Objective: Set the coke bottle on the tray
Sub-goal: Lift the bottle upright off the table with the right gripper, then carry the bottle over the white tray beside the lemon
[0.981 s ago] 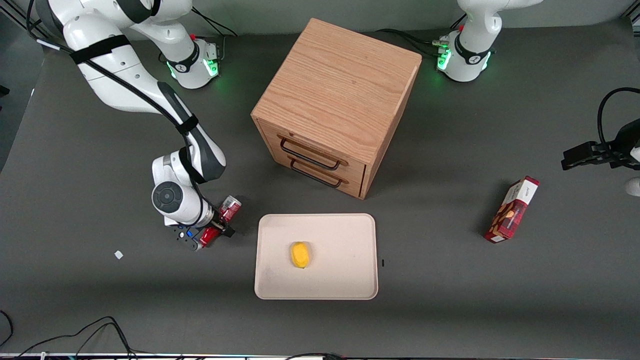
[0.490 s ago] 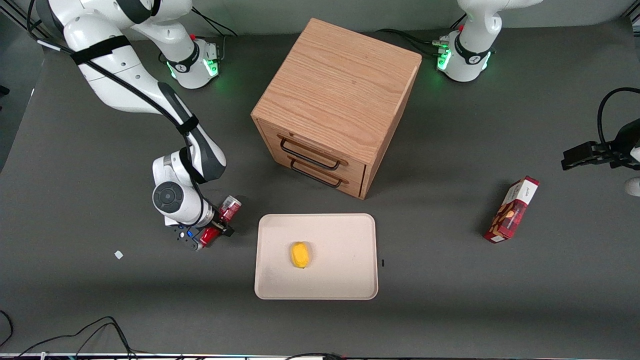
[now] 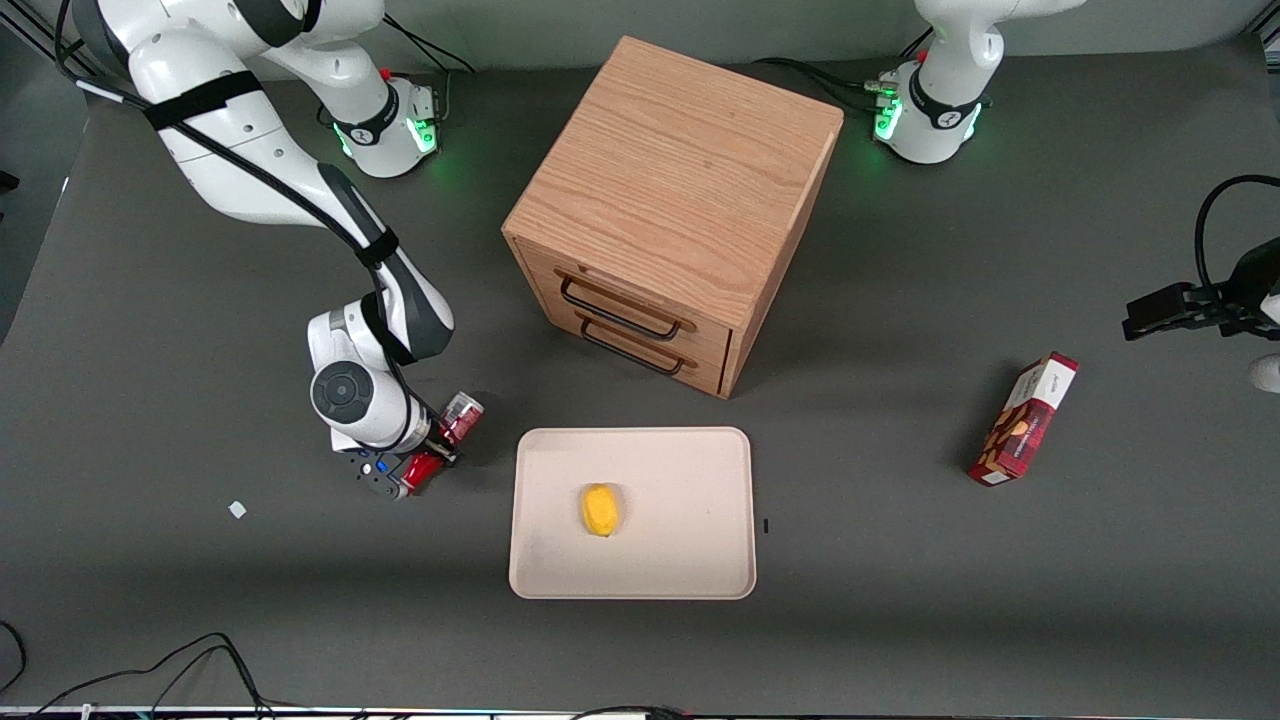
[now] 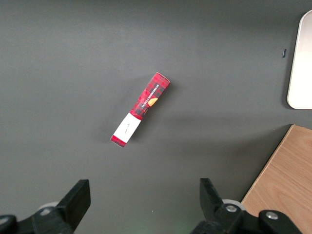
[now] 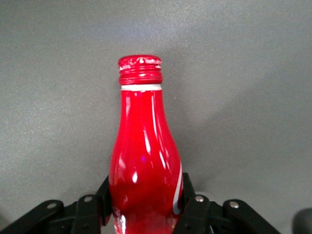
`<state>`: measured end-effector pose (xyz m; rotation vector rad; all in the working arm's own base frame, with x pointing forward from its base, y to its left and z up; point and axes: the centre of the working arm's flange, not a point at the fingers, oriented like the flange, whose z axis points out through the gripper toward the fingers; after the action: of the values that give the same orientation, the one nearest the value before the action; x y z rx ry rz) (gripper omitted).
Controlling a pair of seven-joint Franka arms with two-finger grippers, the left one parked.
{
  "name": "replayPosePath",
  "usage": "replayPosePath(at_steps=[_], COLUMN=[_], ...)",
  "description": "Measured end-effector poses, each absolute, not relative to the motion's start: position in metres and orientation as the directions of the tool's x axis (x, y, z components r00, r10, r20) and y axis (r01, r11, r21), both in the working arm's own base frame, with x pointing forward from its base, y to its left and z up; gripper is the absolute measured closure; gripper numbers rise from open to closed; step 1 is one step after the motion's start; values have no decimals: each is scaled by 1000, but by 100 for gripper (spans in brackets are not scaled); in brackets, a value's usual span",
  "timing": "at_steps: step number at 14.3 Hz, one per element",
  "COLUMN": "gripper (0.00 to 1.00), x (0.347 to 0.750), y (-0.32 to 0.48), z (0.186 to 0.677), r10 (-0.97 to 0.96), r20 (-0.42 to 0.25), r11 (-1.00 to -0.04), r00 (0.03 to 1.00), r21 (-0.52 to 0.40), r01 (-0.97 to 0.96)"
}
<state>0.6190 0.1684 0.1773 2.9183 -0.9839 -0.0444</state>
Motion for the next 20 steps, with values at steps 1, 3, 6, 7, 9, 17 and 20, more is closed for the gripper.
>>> replayPosePath(at_steps=[1,3,6,7,9,17,20], gripper=[44,44,44,44,44,44,44], x=[619,620,623,623,621,614,617], y=[168,169,167,167,163,117,107], z=[177,179,212,235,295,513,547], r10=[-606,-604,-598,-592,-580,-449,-392], r20=[-8,-4,2,-8,-35,-126,-122], r11=[-794,-795,-799,-803,-813,-894,-920], r00=[796,797,801,806,814,885,912], r21=[67,65,78,92,95,77,55], r01=[-604,-603,-597,-589,-575,-442,-388])
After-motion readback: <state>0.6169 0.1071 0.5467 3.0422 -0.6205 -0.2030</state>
